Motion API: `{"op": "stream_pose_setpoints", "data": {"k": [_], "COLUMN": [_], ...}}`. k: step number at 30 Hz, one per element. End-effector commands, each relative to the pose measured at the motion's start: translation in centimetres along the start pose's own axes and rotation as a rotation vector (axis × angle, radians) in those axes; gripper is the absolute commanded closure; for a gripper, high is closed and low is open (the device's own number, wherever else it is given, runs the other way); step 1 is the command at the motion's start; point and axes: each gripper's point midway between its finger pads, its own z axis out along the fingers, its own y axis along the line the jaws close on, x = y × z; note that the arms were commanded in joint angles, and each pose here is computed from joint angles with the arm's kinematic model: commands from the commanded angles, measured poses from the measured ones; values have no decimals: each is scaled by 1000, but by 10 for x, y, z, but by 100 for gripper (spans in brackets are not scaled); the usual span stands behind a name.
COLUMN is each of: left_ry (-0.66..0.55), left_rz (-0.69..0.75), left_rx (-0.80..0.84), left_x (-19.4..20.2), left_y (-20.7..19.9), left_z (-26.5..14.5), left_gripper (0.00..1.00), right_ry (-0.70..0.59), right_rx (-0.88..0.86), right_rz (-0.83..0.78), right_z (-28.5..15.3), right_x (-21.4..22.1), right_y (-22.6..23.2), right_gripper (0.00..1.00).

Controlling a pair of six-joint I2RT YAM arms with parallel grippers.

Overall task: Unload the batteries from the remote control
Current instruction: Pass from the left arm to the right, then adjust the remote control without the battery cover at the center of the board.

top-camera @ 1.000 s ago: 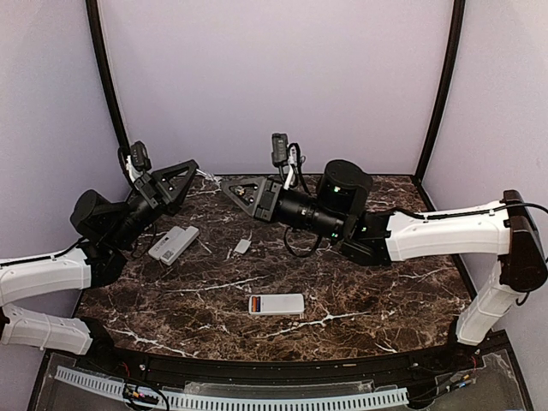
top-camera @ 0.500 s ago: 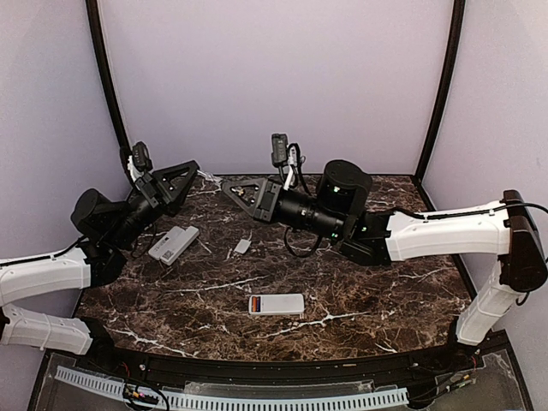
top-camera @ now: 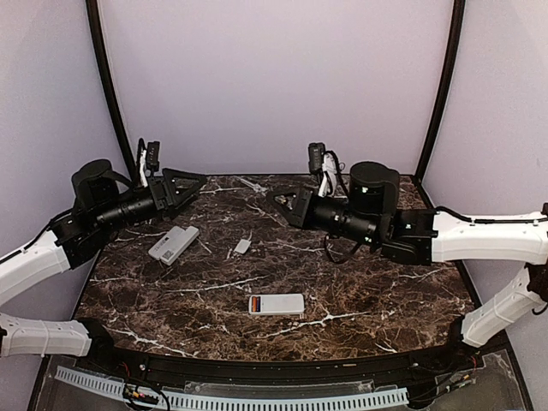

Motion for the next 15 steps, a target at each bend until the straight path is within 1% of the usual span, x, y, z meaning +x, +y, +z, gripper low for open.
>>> {"op": "stream_pose_setpoints", "data": {"k": [1, 2, 4, 6, 9, 12, 15], "left_ry": [324, 354, 462, 530, 602, 678, 746], "left_rz": [-3, 3, -10, -12, 25, -3, -26], "left_rx": [-177, -186, -221, -227, -232, -254, -249], "left_x": [67, 72, 95, 111, 135, 162, 184], "left_y": [61, 66, 88, 99, 107, 123, 130], "left_z": [-2, 0, 7, 12, 23, 34, 44], "left_gripper": [19, 20, 24, 28, 31, 36, 42], "right_ry": [125, 152, 213, 270, 351, 432, 499], "right_rx": [265, 295, 354, 392, 447, 494, 521], "right_rz": [-37, -32, -8, 17, 54, 90, 118], "right_z": [-32, -39, -54, -66, -81, -90, -94], "right_x": [35, 42, 58, 75, 103, 131, 155], "right_y": [-61, -69, -82, -88, -92, -91, -87], "right_gripper": [100, 100, 100, 100, 100, 100, 100]}}
